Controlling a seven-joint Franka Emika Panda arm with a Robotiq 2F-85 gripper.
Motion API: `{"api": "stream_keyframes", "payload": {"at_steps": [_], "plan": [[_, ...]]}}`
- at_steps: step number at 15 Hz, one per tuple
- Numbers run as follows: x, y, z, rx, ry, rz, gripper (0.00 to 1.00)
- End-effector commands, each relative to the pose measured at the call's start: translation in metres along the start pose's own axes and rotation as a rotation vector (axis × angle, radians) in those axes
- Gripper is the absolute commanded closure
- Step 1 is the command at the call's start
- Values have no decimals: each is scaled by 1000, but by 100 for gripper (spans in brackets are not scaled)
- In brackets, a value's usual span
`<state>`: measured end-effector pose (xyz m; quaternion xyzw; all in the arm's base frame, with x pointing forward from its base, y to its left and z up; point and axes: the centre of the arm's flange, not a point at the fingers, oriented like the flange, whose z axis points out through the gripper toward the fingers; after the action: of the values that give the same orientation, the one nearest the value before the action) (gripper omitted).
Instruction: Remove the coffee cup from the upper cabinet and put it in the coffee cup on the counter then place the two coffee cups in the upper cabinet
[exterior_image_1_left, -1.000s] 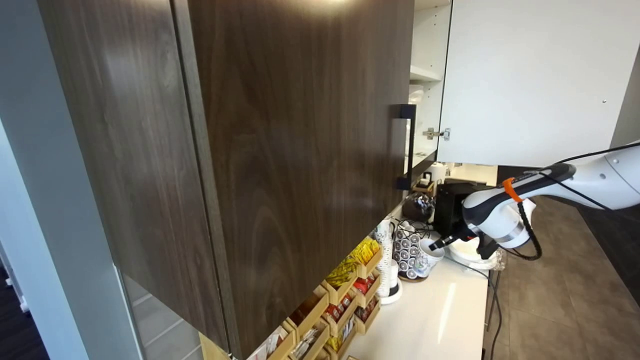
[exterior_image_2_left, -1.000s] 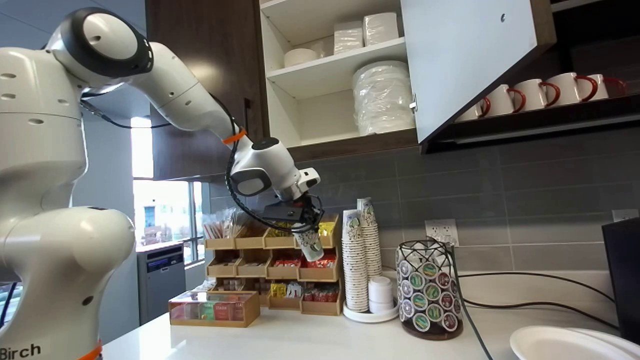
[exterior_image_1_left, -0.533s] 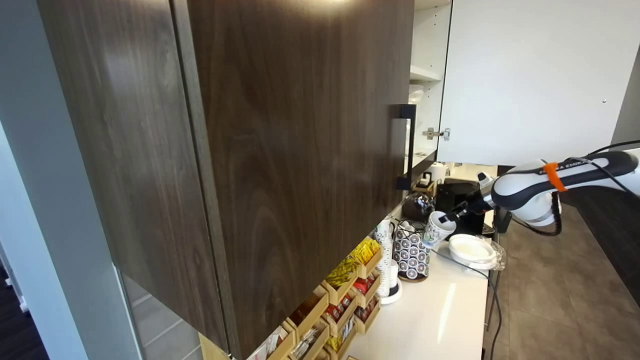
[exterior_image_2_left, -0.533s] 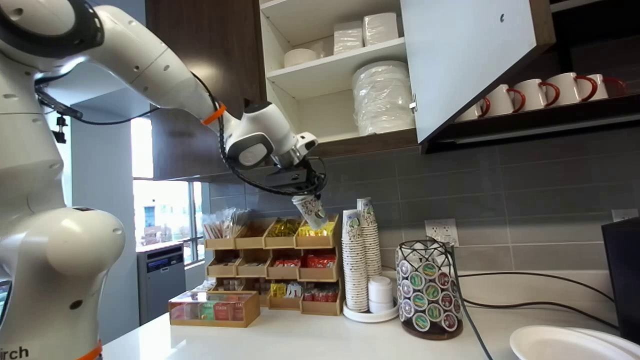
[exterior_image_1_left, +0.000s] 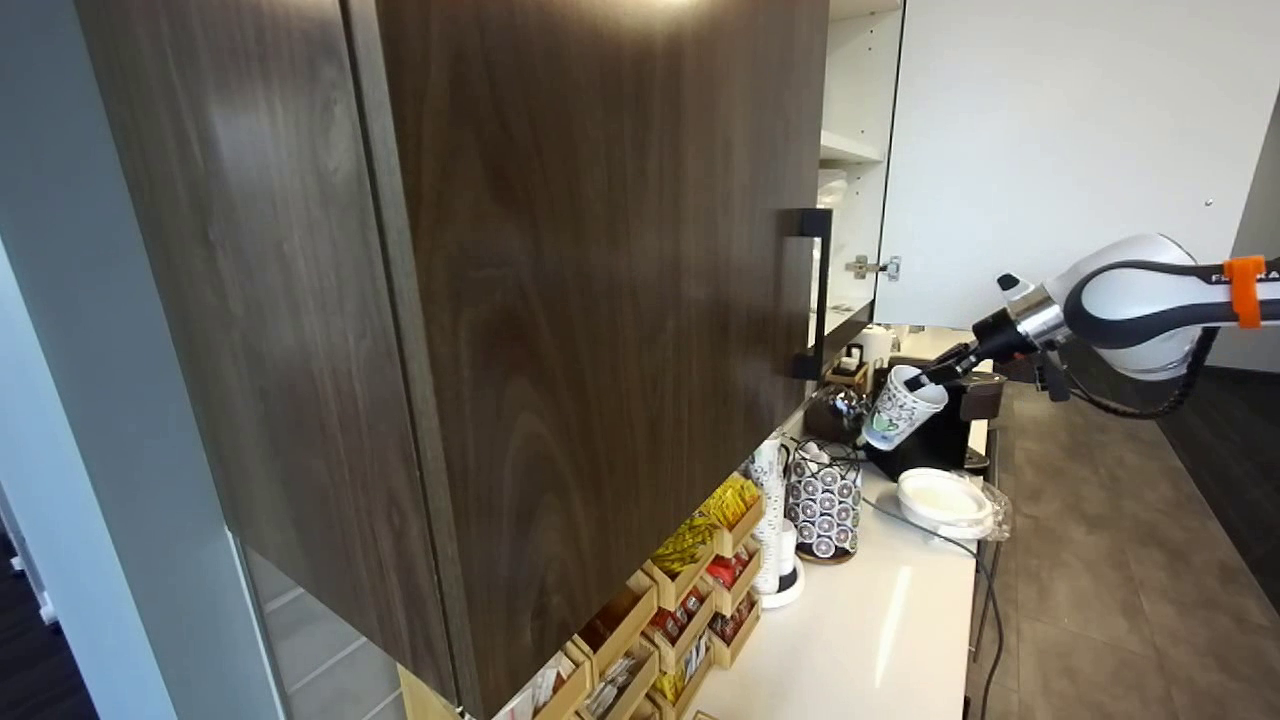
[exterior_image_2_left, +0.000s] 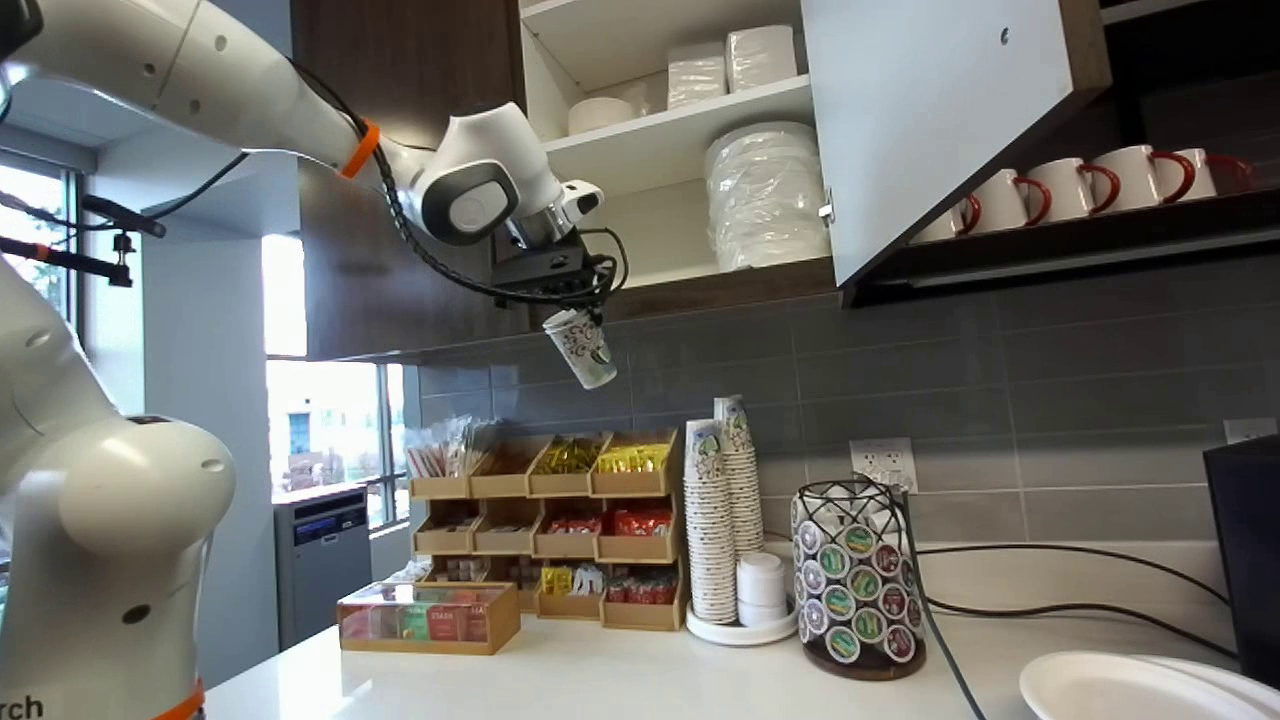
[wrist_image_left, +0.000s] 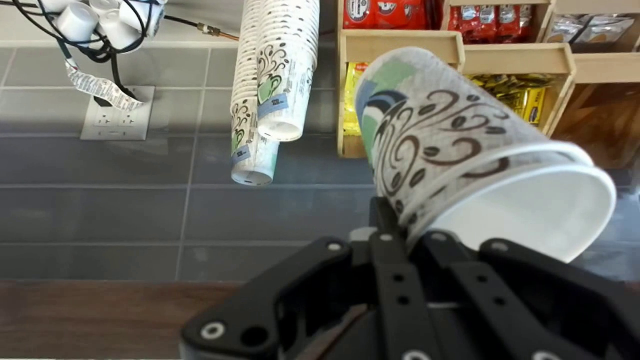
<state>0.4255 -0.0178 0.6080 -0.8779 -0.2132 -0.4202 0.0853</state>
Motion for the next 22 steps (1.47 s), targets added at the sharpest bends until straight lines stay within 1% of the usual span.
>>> {"api": "stream_keyframes", "payload": {"at_steps": [1,3,4,7,8,9,11,17,19,22], "plan": [[2,-1,-5,4,4,0,95],[2,-2,-6,5,6,-1,95],[2,-2,-5,5,3,-1,99],[35,-8,-28,11,55,-56,99],[47,-9,-37,4,65,-82,99],[56,-7,-47,-20,63,-132,99],[72,-5,-62,-25,89,-152,99],[126,-13,-100,-14,145,-266,99],[147,-19,-103,-1,153,-268,99],[178,-28,-94,7,140,-259,99]]}}
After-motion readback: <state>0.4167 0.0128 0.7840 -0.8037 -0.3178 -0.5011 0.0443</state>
